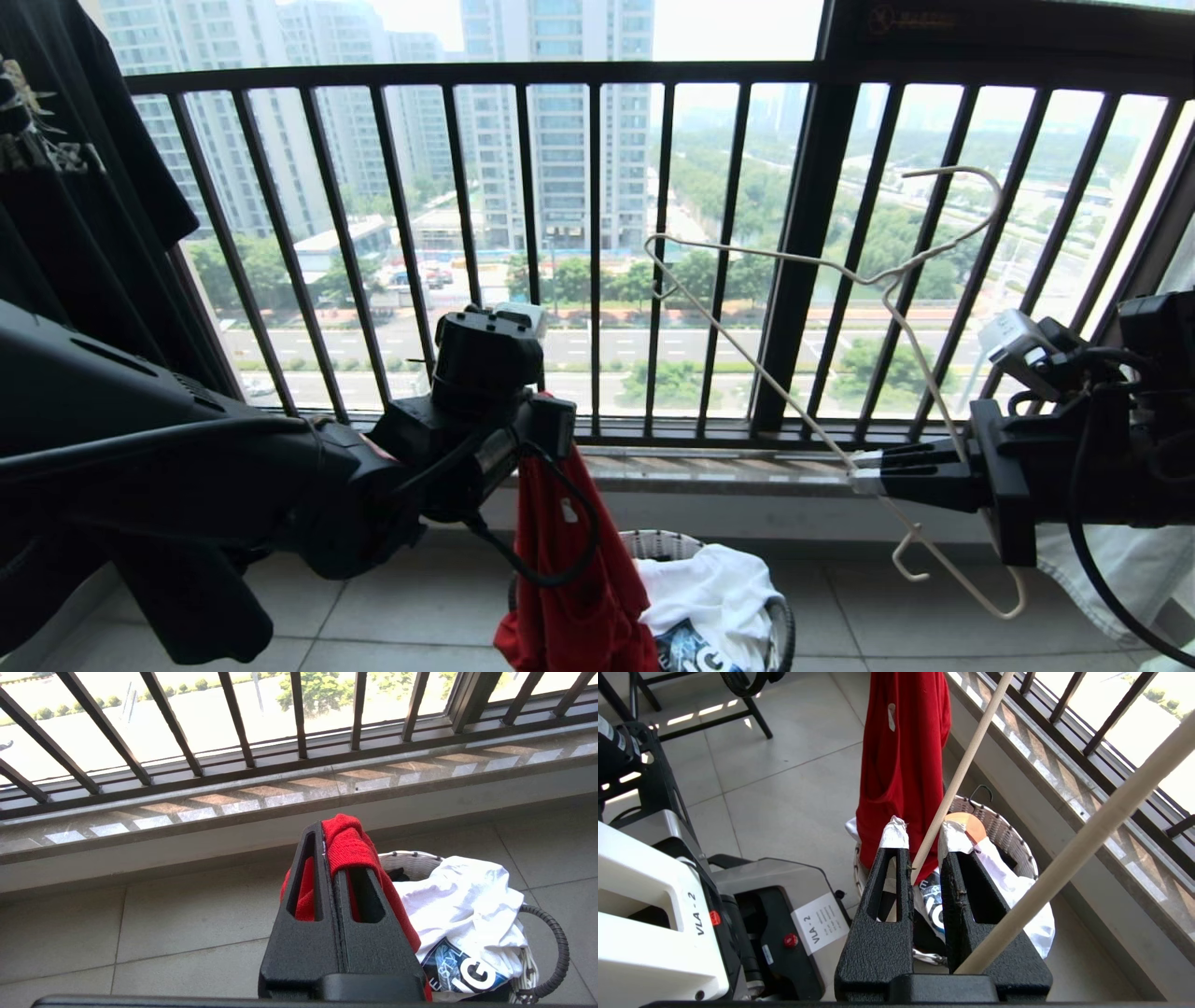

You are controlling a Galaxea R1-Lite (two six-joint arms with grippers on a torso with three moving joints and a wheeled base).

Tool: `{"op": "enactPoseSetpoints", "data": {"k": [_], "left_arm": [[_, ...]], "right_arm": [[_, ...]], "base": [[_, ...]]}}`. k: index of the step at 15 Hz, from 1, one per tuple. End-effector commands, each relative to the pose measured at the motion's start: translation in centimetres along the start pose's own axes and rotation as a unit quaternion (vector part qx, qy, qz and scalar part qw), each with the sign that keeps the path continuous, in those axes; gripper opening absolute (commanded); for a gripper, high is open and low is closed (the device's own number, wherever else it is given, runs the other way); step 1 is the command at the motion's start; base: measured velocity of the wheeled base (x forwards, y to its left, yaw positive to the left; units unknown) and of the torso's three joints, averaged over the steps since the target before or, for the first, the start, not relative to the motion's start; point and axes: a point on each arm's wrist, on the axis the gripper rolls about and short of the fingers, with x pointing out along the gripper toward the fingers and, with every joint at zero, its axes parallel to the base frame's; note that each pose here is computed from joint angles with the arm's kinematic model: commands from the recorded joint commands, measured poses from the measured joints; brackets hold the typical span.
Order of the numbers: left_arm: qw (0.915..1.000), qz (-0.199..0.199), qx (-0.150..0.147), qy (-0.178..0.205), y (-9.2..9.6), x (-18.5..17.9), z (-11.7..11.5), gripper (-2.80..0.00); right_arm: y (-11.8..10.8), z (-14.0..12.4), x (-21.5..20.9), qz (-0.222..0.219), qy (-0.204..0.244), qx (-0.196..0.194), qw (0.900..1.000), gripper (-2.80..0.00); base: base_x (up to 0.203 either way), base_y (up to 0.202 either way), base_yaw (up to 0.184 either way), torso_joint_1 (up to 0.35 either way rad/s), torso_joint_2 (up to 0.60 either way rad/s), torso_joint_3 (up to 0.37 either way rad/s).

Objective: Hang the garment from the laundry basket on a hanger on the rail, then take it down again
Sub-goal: Hang the clothes on the clothes rack

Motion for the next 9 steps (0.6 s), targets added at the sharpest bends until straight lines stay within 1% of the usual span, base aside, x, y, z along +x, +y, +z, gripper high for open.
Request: {"op": "enactPoseSetpoints", "data": {"k": [1,2,3,7,9], "left_arm": [[0.9994,0.013,-0.016,-0.027,0.9,0.2,1.8,-2.8],[0.9987,0.012,-0.023,-0.044,1.1,-0.3,3.0,-2.8],[0.9985,0.011,-0.024,-0.047,1.2,-0.7,3.6,-2.8],[0.9974,0.005,-0.025,-0.067,0.4,0.0,5.2,-2.8],[0.997,0.013,-0.029,-0.071,1.1,-0.1,6.1,-2.8]], "right_arm": [[0.2,-0.3,0.1,0.007,0.003,0.0,1.0,-2.8],[0.2,-0.3,0.1,0.006,0.003,-0.001,1.0,-2.8],[0.2,-0.2,0.1,0.004,0.002,-0.002,1.0,-2.8],[0.2,-0.3,0.1,0.003,0.004,-0.001,1.0,-2.8],[0.5,-0.7,0.3,0.011,0.009,0.0,1.0,-2.8]], "base": [[0.0,0.0,0.0,0.0,0.0,0.0],[0.0,0.0,0.0,0.0,0.0,0.0],[0.0,0.0,0.0,0.0,0.0,0.0],[0.0,0.0,0.0,0.0,0.0,0.0],[0.0,0.0,0.0,0.0,0.0,0.0]]}}
